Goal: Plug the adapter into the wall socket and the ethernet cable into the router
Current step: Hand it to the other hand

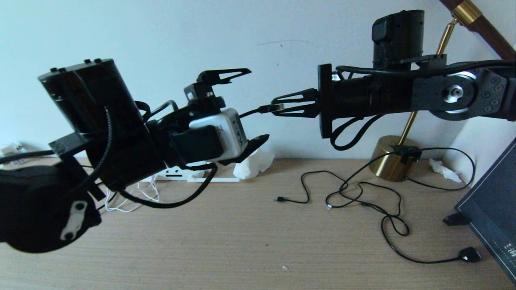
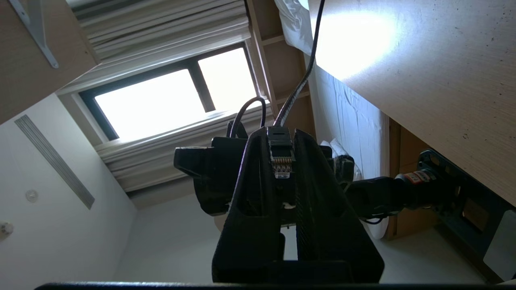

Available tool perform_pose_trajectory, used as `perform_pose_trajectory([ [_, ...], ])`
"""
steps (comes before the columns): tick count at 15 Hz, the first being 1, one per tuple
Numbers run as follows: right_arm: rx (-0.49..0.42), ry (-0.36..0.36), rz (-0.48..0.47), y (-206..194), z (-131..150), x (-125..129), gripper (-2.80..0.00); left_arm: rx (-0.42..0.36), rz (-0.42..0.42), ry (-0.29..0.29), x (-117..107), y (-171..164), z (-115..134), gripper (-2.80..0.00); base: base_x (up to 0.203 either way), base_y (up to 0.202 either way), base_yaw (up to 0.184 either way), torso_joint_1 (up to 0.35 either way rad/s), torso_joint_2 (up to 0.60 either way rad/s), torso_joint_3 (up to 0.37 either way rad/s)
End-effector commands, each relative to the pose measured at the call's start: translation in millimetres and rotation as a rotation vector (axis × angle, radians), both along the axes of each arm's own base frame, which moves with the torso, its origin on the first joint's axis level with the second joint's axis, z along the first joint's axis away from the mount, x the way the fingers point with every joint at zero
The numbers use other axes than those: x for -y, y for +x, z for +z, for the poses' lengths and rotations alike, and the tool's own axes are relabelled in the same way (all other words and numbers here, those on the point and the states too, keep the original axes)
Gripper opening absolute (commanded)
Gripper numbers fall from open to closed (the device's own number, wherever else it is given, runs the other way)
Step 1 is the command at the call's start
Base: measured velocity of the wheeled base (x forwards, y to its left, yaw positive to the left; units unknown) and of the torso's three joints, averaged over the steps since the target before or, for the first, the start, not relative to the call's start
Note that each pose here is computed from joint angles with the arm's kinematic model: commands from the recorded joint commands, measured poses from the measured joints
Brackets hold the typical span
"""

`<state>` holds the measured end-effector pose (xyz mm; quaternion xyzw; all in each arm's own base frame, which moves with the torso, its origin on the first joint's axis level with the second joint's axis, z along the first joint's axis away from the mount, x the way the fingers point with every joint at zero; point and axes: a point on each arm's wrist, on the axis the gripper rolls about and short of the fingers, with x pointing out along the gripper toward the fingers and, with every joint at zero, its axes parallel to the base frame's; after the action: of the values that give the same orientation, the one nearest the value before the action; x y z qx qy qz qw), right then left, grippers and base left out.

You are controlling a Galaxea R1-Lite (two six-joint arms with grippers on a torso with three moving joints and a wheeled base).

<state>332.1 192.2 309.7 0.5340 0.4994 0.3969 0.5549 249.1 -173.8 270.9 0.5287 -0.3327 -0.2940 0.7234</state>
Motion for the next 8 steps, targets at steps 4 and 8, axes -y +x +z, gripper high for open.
perform_pose_trajectory([
  [4, -0.007, 0.003, 0.005, -1.8, 1.3, 0.3, -2.8, -0.005, -0.009, -0.002, 2.6, 0.0, -1.3, 0.0, 0.0, 0.0, 0.0, 0.0, 0.0, 0.0],
  [8, -0.007, 0.004, 0.005, -2.6, 1.6, 0.7, -2.8, -0.009, -0.015, -0.006, 4.5, -0.8, -1.3, 0.0, 0.0, 0.0, 0.0, 0.0, 0.0, 0.0],
])
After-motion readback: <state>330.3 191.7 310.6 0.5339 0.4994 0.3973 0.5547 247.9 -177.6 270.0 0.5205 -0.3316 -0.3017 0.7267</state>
